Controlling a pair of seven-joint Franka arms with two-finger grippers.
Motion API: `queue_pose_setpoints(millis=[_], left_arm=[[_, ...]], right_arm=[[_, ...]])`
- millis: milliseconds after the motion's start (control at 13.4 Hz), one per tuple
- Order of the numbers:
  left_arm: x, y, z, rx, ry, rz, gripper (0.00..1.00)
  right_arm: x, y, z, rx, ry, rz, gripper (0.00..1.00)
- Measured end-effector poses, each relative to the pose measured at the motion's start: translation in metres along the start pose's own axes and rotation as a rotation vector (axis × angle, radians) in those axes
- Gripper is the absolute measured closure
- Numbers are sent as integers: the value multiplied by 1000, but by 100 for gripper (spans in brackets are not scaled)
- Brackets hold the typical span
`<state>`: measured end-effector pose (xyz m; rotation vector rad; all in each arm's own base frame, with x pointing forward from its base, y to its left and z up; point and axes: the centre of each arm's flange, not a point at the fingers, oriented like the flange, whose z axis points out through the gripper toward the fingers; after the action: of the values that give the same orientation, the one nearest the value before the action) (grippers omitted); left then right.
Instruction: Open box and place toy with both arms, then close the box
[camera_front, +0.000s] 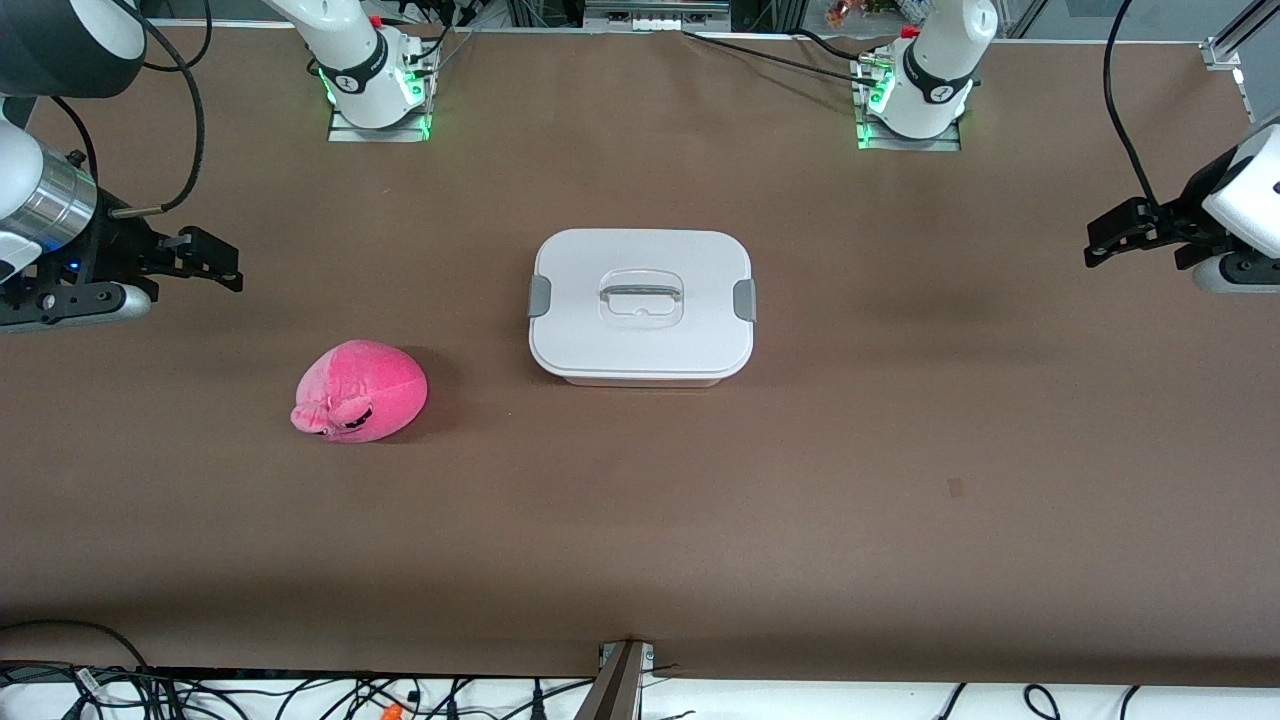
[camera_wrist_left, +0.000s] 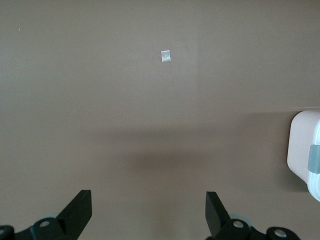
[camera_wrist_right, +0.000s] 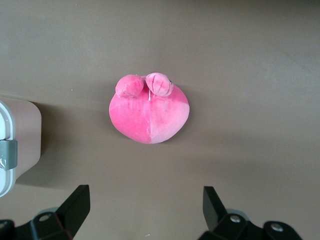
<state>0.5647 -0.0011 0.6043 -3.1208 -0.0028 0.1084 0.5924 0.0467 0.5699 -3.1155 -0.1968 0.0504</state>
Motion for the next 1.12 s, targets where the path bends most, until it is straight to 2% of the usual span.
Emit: queue_pose_setpoints(millis=[1121], left_arm=[[0, -6, -2, -3, 5, 25, 0]], right_arm=[[0, 1, 0, 0, 0, 1, 0]])
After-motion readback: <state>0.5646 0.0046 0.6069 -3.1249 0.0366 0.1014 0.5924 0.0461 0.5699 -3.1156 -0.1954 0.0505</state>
